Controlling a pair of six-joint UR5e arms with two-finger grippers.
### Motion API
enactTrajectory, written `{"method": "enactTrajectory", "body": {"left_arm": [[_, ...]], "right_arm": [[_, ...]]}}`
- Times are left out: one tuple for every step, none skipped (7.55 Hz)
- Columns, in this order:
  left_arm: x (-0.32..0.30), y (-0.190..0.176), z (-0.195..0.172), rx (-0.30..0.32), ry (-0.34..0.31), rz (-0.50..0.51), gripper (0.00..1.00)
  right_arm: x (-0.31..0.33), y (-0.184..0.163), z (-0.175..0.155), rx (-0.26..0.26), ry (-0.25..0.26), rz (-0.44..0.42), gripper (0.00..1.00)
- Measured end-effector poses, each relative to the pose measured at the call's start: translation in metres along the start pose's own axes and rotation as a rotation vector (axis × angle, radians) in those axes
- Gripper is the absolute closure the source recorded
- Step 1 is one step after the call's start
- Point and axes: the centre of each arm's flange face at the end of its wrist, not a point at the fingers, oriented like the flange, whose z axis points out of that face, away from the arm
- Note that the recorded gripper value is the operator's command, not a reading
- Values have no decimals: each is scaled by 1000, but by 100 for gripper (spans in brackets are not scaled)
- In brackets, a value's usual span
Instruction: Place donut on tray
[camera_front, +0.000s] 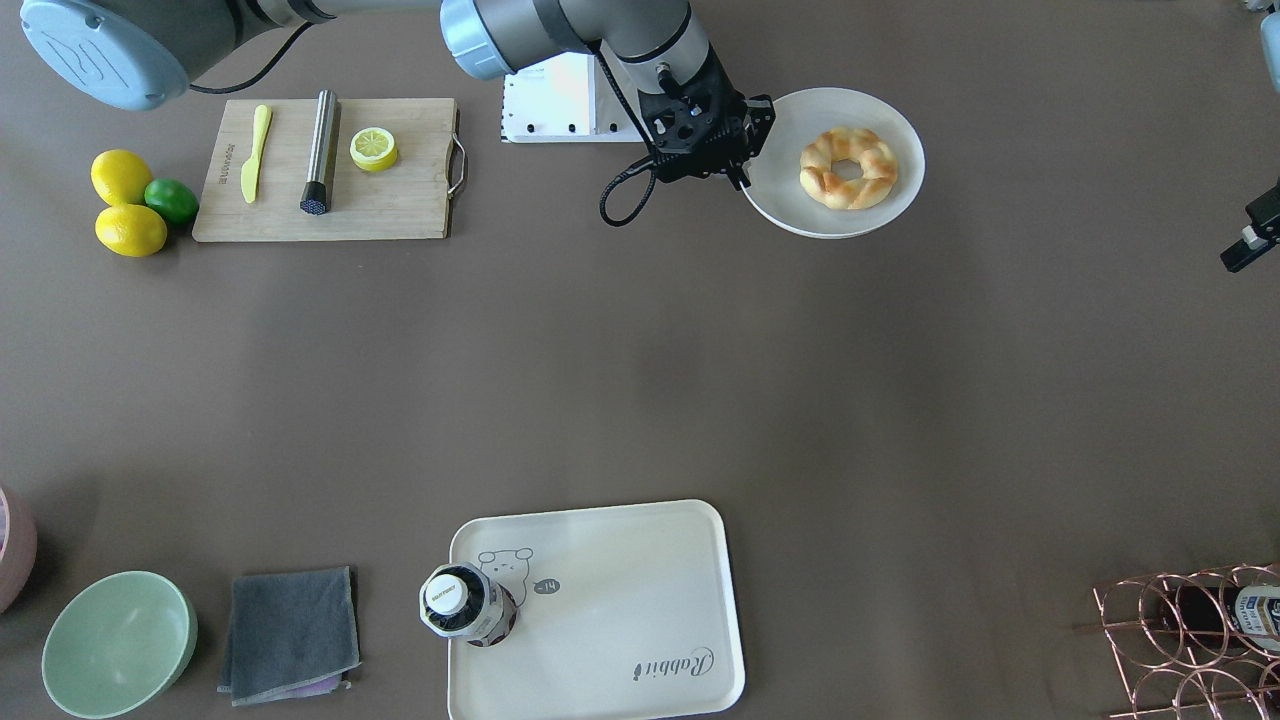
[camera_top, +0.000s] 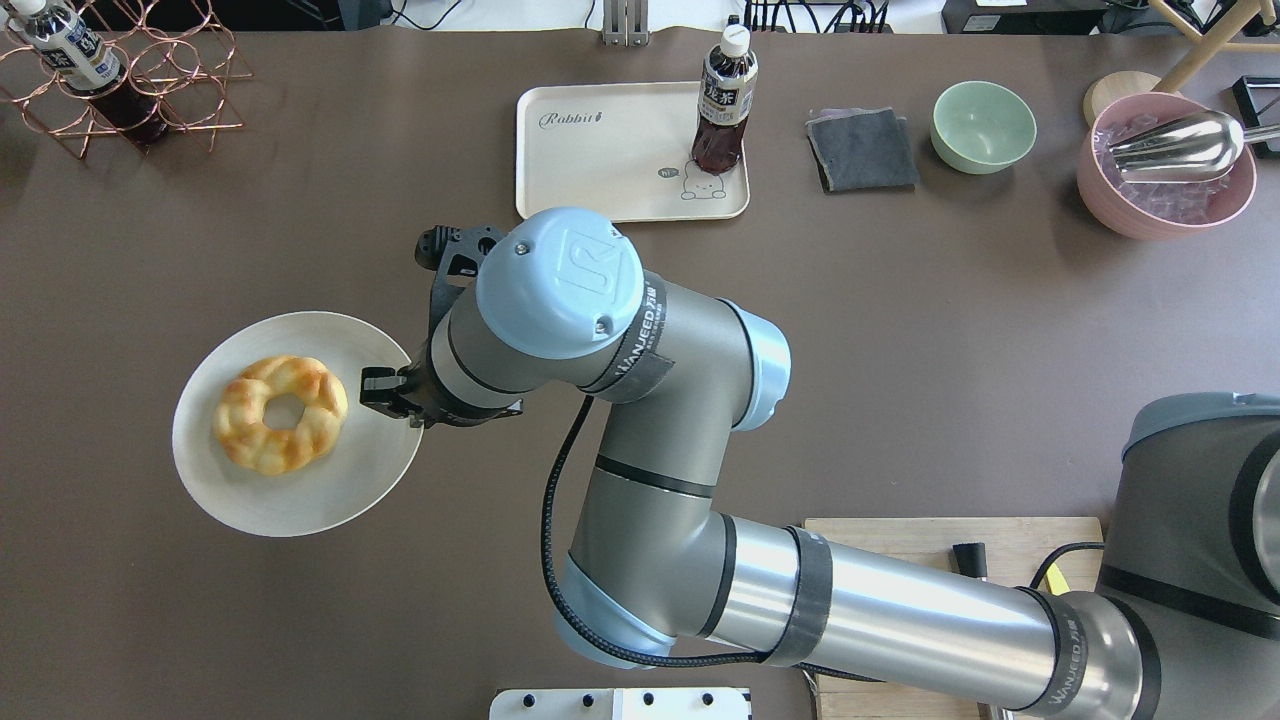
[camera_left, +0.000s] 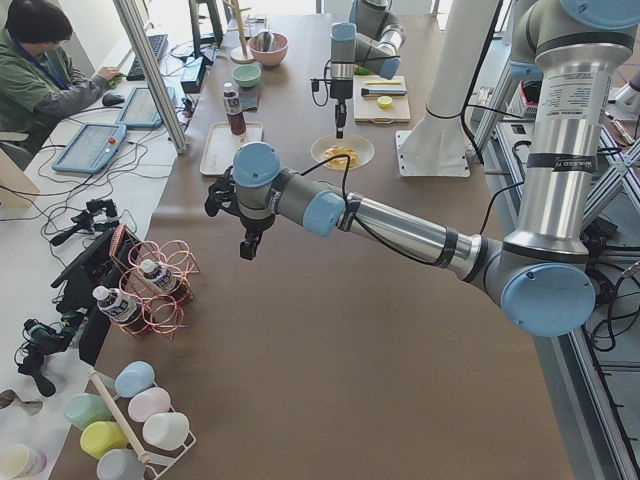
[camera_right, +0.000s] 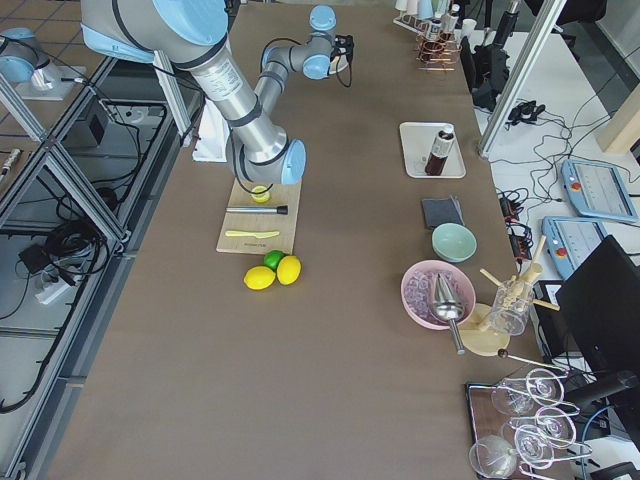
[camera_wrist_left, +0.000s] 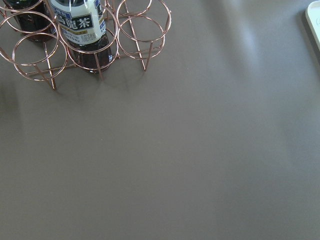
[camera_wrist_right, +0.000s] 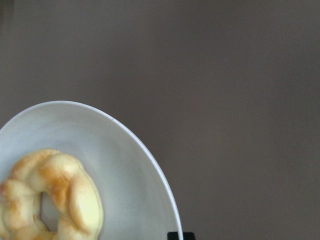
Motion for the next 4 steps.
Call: {"method": "enactTrajectory", "body": {"left_arm": [[10,5,9,7,30,-41,2],[18,13,26,3,57,-84,2],[28,20,42,-13,78,-136,2],[37,28,54,-24,97,-185,2]], "right_arm": [[-17,-4,9,3,9,11,100],[-32,-9,19,6,20,29,100],[-45,-18,27,11,33,51,100],[-49,-30,30,22,47,68,100]]}}
